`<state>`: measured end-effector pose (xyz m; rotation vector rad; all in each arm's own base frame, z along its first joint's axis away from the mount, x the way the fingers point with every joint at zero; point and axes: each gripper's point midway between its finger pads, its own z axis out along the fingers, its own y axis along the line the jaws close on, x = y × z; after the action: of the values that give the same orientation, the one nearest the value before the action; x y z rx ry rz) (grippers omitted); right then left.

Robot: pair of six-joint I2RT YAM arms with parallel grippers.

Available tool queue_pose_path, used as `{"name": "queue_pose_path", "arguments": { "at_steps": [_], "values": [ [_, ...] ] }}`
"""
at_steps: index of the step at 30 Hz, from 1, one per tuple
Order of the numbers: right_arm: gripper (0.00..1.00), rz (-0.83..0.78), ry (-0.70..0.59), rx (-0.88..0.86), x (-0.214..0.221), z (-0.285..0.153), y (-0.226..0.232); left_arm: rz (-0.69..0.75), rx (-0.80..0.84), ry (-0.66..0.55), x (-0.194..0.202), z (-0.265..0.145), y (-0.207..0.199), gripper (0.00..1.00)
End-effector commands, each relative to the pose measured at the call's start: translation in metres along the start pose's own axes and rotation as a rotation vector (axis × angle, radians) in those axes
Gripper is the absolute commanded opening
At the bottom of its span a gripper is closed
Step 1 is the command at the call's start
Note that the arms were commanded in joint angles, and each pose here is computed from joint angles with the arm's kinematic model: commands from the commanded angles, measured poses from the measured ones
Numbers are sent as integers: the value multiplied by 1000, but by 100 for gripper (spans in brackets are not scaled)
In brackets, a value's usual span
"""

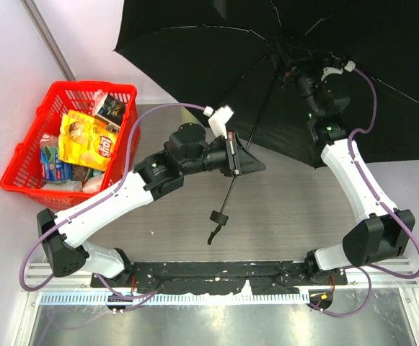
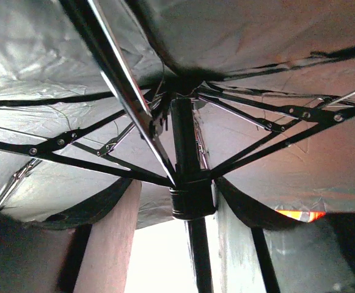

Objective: Put away the umbrella

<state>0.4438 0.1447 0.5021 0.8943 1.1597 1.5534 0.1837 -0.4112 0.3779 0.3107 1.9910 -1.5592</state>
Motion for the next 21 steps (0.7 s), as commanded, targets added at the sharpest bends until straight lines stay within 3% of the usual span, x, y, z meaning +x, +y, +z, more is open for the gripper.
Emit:
{"name": "queue_pose_path", "arguments": {
  "at_steps": [1,3,4,7,8,9,14,21],
  "values": [
    [53,-55,-169,-110,-40,4,28,138,173,-44,-7,-32,-54,0],
    [46,-47,-168,-144,-40,5,29,139,172,-53,-8,-34,-53,0],
    [37,-27,-159,-165,-42,4,29,140,174,-55,-7,-35,-54,0],
    [33,-29,-161,-223,-44,-1,36,138,176,-60,-6,-37,-53,0],
    [22,-39,-161,-233,-44,-2,38,134,181,-62,-6,-38,-54,0],
    [0,-51,-133,-241,-39,-1,39,130,188,-62,-6,-38,-54,0],
    [0,-98,17,-249,-10,-4,51,94,187,-86,-12,-32,-55,0],
    [0,-174,350,-285,91,-61,48,52,140,-140,-41,-20,-55,0]
  ]
}}
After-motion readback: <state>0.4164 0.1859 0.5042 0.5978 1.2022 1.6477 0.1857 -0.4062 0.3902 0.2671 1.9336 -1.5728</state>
